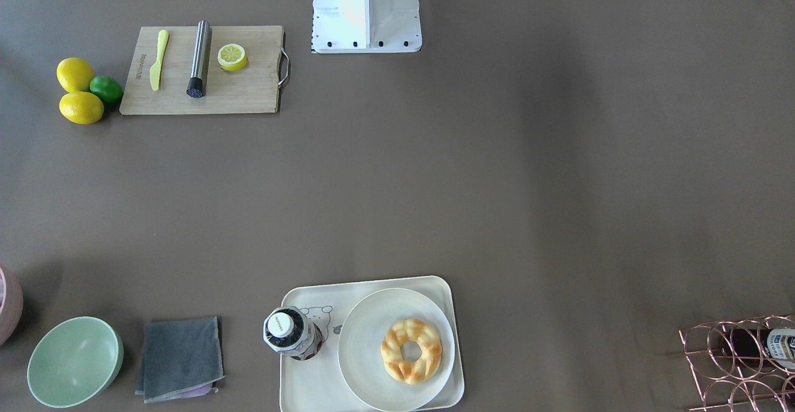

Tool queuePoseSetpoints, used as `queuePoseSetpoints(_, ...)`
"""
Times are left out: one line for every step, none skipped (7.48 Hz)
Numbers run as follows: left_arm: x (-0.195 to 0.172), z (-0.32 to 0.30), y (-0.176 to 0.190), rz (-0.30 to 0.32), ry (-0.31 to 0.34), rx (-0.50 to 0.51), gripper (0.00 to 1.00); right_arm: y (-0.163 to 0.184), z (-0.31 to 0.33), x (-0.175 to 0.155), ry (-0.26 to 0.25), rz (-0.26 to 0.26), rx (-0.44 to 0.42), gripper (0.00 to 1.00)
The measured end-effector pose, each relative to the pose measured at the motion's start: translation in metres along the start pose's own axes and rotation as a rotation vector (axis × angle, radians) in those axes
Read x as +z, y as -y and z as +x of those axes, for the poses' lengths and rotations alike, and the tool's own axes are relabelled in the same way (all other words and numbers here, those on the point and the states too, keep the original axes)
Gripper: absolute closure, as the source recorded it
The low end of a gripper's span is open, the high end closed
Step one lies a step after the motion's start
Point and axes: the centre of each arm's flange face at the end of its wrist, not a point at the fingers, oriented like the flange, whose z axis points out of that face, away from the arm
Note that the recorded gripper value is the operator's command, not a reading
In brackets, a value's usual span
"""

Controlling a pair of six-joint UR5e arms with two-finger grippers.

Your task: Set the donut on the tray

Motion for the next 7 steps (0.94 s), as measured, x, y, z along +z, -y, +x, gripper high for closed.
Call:
queuePoseSetpoints(0.0, 0.0, -0.001, -0.005, 0.0, -0.004, 0.02, 0.012, -0.005, -0.008, 0.0, -0.01, 0.0, 0.0)
queuePoseSetpoints(0.0, -0.001, -0.003, -0.008, 0.0, -0.007, 0.02, 0.026, -0.011, -0.018, -0.002, -0.019, -0.006, 0.0)
queuePoseSetpoints(0.0, 0.0, -0.005, -0.008, 0.002, -0.009, 0.02, 0.037, -0.015, -0.026, -0.004, -0.022, -0.014, 0.0)
queuePoseSetpoints(-0.002, 0.001, -0.007, -0.005, 0.004, -0.009, 0.02, 0.041, -0.015, -0.032, -0.005, -0.021, -0.018, 0.0)
queuePoseSetpoints(-0.007, 0.002, -0.009, 0.004, 0.007, -0.009, 0.02, 0.04, -0.015, -0.034, -0.006, -0.02, -0.019, 0.0)
queuePoseSetpoints(-0.011, 0.003, -0.014, 0.012, 0.01, -0.012, 0.02, 0.038, -0.015, -0.036, -0.006, -0.018, -0.02, 0.0)
queuePoseSetpoints(-0.012, 0.003, -0.018, 0.015, 0.012, -0.013, 0.02, 0.035, -0.016, -0.039, -0.006, -0.013, -0.021, 0.0)
